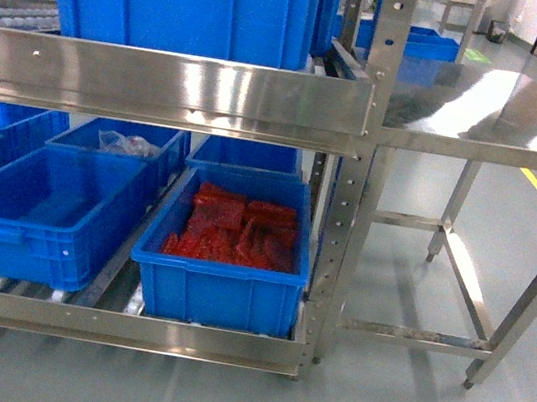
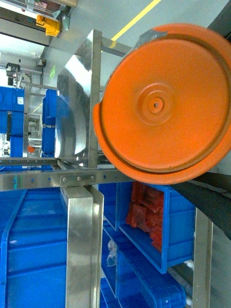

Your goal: Sort blue parts and orange caps into right shelf containers

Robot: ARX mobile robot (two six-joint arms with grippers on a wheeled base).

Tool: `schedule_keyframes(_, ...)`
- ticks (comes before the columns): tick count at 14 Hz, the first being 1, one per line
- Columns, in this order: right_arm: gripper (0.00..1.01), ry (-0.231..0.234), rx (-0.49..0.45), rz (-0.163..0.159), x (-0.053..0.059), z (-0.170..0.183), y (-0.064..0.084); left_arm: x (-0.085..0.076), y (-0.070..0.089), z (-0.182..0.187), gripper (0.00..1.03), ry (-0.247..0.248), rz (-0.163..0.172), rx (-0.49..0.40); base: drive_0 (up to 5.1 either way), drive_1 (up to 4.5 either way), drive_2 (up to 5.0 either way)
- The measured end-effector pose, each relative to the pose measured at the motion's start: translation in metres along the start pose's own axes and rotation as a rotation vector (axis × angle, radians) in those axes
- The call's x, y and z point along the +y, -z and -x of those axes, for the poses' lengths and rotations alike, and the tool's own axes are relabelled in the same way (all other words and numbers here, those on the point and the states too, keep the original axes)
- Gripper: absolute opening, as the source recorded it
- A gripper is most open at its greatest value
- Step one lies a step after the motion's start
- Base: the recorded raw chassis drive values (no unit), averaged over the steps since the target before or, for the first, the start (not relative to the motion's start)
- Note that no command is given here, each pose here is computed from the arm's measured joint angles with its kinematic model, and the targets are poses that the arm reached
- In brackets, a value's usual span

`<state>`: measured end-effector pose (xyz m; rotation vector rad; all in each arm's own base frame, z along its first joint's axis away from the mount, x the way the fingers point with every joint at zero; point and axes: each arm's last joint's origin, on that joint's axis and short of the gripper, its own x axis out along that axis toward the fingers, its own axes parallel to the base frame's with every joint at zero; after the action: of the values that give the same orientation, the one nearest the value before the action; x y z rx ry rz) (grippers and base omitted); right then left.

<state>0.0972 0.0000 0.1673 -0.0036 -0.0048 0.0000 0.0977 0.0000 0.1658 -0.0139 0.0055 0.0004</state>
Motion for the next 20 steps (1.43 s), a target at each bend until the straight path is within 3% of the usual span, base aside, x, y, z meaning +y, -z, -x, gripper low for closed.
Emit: schedule_keyframes(20, 0.44, 0.000, 0.002, 0.000, 0.0000, 0.0000, 0.0001, 0.0000, 0.0002, 0.0000, 0.43, 0.000, 0.000, 0.002, -5.0, 2.40, 2.4)
